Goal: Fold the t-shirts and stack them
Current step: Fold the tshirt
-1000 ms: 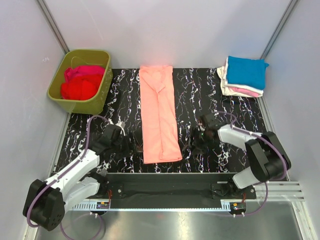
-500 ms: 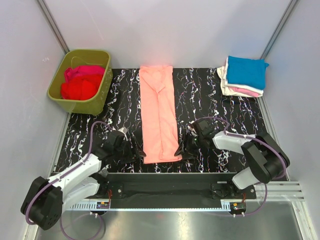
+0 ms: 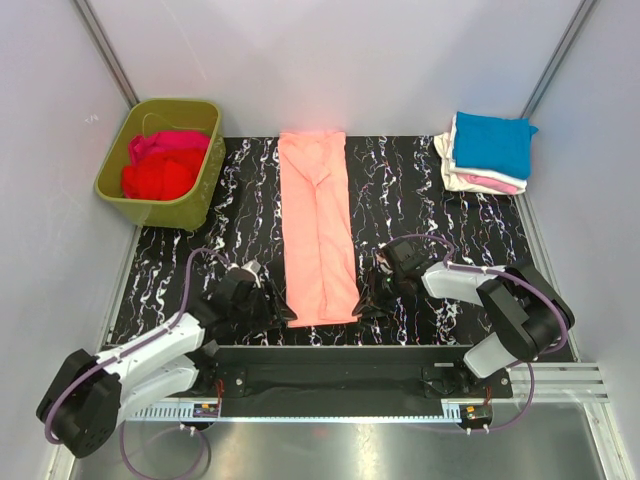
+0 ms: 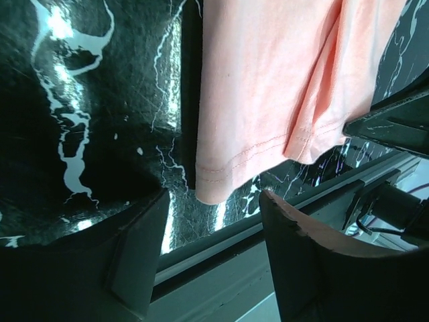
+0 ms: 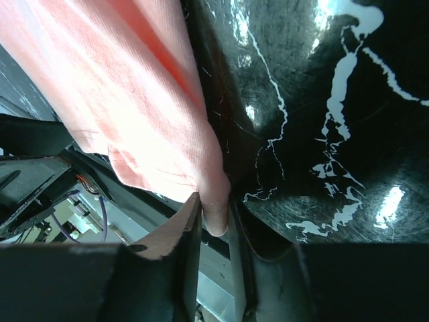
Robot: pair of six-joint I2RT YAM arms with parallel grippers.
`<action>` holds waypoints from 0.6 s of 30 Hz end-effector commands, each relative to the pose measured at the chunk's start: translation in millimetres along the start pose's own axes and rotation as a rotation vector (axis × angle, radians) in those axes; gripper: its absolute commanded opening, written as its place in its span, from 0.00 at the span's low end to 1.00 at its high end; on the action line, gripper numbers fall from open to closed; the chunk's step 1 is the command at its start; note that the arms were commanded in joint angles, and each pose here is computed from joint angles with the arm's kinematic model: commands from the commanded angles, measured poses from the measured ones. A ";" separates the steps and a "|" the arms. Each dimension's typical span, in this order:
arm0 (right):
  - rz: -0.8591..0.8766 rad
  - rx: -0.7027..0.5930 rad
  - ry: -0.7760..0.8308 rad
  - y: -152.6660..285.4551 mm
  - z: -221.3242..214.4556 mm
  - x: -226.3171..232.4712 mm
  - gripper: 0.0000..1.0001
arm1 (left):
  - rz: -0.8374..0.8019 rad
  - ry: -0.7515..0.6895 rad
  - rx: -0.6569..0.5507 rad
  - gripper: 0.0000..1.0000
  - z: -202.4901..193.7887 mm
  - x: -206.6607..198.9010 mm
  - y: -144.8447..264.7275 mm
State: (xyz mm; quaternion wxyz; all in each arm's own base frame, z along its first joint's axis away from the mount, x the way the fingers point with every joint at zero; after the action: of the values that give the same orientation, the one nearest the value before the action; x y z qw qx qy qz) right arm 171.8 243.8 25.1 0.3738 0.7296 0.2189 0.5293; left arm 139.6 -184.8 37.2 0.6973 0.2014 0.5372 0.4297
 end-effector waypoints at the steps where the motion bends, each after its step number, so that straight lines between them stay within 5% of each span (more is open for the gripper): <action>1: 0.028 -0.019 0.040 -0.9 4.8 12.1 0.26 | 0.041 0.016 0.007 0.61 -6.9 10.4 -7.8; 8: 0.030 -0.010 0.045 -0.7 3.4 12.2 0.18 | 0.053 0.010 0.001 0.36 -5.0 8.0 -16.1; 14: 0.031 0.001 0.043 0.0 1.5 12.9 0.05 | 0.078 -0.027 0.011 0.01 0.5 3.7 -23.4; 18: 0.028 0.005 0.033 7.1 -3.6 12.2 0.00 | 0.072 -0.055 -0.014 0.00 9.5 -12.3 -16.6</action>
State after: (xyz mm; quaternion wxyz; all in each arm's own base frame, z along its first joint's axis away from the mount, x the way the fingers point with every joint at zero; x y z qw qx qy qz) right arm 171.8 243.9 25.1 0.3721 0.7278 0.2199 0.5324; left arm 143.5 -201.5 24.2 0.6859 0.2294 0.5382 0.4327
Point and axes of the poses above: each gripper's point midway between its finger pads, its own y axis back along the fingers, its own x axis along the line the jaws close on, z = x × y, the point moved 1 cm from there along y, back along the fingers, and after that the axes turned 12 degrees about -y, right-handed, at the moved point
